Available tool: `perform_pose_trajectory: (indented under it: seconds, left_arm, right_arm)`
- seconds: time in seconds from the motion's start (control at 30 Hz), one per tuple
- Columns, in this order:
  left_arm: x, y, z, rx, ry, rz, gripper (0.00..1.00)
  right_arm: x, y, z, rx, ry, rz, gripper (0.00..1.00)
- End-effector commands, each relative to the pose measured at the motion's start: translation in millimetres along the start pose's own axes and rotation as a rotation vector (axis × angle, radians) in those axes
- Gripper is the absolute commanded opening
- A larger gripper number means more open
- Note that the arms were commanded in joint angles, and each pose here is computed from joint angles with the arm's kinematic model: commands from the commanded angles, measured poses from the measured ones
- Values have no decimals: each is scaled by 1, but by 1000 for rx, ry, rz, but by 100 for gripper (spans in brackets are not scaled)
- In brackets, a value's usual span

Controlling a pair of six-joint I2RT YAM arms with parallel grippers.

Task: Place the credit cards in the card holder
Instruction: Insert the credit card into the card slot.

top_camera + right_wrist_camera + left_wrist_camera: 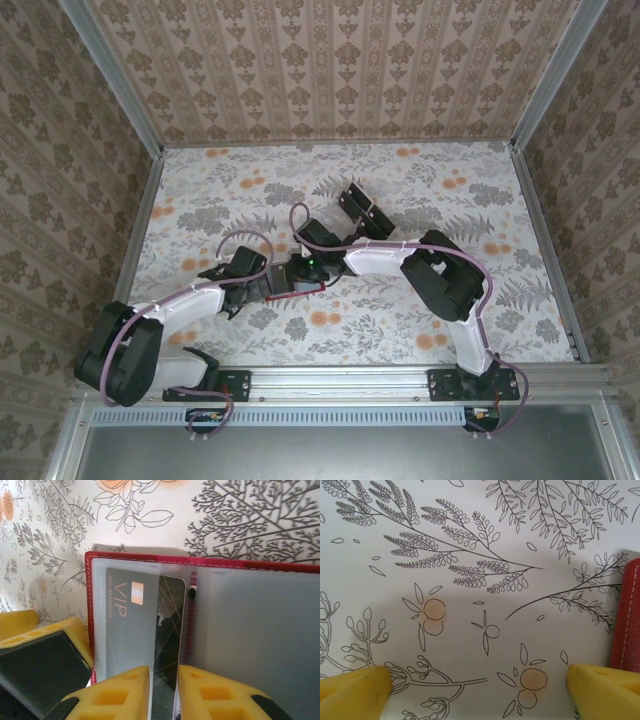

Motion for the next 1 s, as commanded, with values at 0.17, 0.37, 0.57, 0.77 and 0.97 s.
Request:
perform_pose_trajectory:
  seconds: [0.17, 0.37, 0.57, 0.77, 0.97]
  left_arm:
    - [8, 5, -8, 12, 49, 29, 100]
    - [6, 3, -10, 13, 59, 24, 100]
    - [-5, -9, -9, 6, 63, -8, 100]
    - [-22, -23, 1, -48, 76, -58, 100]
    - [-31, -32, 14, -96, 77, -81, 100]
  right_arm:
    - [15, 8, 18, -4, -32, 39, 23]
    - [17, 12, 19, -17, -20, 50, 24]
    - [-3, 2, 23, -41, -9, 9, 40]
    - [-24, -10, 27, -52, -17, -37, 46]
    - [-24, -10, 26, -59, -14, -32, 47]
Point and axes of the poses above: each hand's point on the last joint's axis, 136 mm out from that joint toward the fingers, its own x axis out along the fingers, its own z axis along the line the jaws close on, y = z × x, the point moved 3 cm from there along -x, back along the fingers, and after that the axes turned 10 degrees about x, right-handed, at the moved point
